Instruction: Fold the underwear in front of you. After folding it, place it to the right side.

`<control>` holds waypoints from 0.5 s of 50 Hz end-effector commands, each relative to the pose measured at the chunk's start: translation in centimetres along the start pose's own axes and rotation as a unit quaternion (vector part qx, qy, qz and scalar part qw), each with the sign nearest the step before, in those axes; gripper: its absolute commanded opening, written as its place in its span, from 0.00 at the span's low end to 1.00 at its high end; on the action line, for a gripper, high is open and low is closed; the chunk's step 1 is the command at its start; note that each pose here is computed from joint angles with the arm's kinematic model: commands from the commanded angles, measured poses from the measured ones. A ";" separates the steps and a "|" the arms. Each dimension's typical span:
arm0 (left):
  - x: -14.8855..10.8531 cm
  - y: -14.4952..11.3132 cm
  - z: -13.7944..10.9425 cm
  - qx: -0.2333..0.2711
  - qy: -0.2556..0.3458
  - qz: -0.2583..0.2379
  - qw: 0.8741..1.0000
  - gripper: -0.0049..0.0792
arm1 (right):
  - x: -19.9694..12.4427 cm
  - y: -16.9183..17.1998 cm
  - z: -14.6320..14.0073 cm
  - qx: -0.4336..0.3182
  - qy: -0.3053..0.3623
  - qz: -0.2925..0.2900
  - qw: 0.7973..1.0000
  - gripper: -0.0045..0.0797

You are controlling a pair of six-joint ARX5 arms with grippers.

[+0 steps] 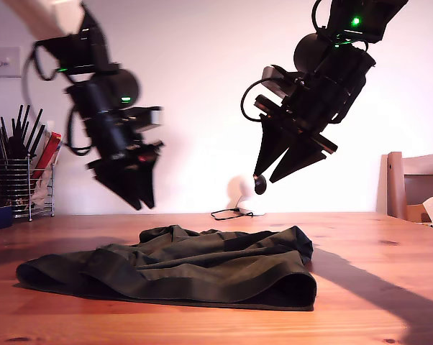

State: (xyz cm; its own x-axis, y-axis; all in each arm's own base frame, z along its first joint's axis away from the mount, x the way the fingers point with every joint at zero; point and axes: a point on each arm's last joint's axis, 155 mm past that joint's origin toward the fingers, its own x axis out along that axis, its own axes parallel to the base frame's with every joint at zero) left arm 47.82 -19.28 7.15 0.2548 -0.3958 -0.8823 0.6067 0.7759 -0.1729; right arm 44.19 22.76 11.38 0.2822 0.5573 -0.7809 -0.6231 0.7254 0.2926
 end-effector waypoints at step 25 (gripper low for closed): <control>3.0 -1.0 -1.9 -0.086 0.027 -0.066 0.994 0.53 | 0.4 0.3 -0.2 -0.005 0.002 0.002 1.000 0.38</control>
State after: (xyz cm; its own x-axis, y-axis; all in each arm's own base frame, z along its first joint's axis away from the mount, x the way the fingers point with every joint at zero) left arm 46.81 -20.32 5.21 0.1633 -0.4768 -0.8637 0.5153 0.7878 -0.3374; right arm 44.33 22.80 11.47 0.2875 0.5590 -0.7777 -0.6251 0.7248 0.2899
